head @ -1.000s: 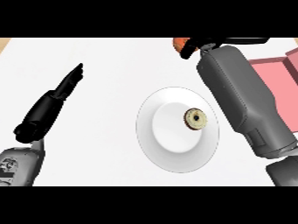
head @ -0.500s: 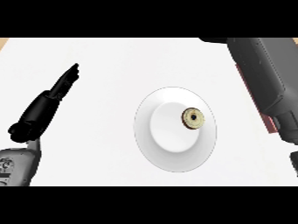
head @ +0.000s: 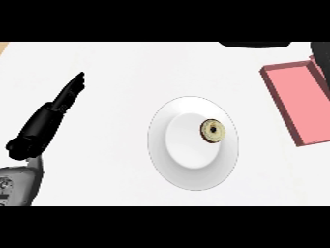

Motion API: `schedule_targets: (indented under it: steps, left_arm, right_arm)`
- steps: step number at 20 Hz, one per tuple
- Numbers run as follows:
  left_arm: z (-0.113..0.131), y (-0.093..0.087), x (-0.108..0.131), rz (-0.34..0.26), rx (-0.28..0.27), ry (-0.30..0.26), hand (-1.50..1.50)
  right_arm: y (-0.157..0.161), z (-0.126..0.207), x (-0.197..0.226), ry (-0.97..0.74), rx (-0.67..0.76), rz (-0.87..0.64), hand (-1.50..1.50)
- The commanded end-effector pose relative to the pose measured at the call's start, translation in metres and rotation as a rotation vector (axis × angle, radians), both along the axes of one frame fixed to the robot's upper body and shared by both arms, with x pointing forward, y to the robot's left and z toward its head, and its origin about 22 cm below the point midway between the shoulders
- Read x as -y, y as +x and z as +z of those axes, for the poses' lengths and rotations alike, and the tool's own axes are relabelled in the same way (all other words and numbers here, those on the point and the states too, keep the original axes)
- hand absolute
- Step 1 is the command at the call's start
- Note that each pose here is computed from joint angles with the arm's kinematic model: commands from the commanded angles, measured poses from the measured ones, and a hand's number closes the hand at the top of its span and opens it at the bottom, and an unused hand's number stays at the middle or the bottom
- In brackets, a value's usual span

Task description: Pick the squash from the plate and place it in the cardboard box

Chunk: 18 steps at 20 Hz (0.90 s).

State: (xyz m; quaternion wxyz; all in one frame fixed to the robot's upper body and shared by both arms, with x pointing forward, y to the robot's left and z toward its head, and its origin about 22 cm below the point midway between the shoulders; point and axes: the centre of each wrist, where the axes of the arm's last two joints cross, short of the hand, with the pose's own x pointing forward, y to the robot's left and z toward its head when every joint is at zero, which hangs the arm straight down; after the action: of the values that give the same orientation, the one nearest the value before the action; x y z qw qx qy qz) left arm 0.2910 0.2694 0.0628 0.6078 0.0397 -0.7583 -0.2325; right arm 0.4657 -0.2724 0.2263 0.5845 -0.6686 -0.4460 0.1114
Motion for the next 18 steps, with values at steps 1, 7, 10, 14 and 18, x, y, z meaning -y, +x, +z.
schedule_targets:
  steps: [1,7,10,14,18]
  left_arm:
    - [0.002,0.002,-0.009,-0.003,0.008,-0.009,0.0]
    - [0.007,-0.002,-0.007,0.009,-0.001,0.001,0.0]
    - [0.008,0.008,0.007,-0.002,-0.006,0.008,0.0]
    - [0.007,0.009,0.002,-0.013,0.002,-0.015,0.0]
    - [0.0,-0.007,0.004,-0.009,0.001,-0.002,0.0]
  right_arm:
    - [-0.006,-0.007,0.045,0.027,-0.157,-0.023,1.5]
    - [-0.021,-0.038,0.095,0.209,-0.362,-0.009,1.5]
    - [-0.023,-0.035,0.099,0.255,-0.449,0.044,1.5]
    - [-0.046,-0.043,0.15,0.319,-0.563,0.007,1.5]
    - [-0.04,-0.044,0.134,0.365,-0.571,0.189,-1.5]
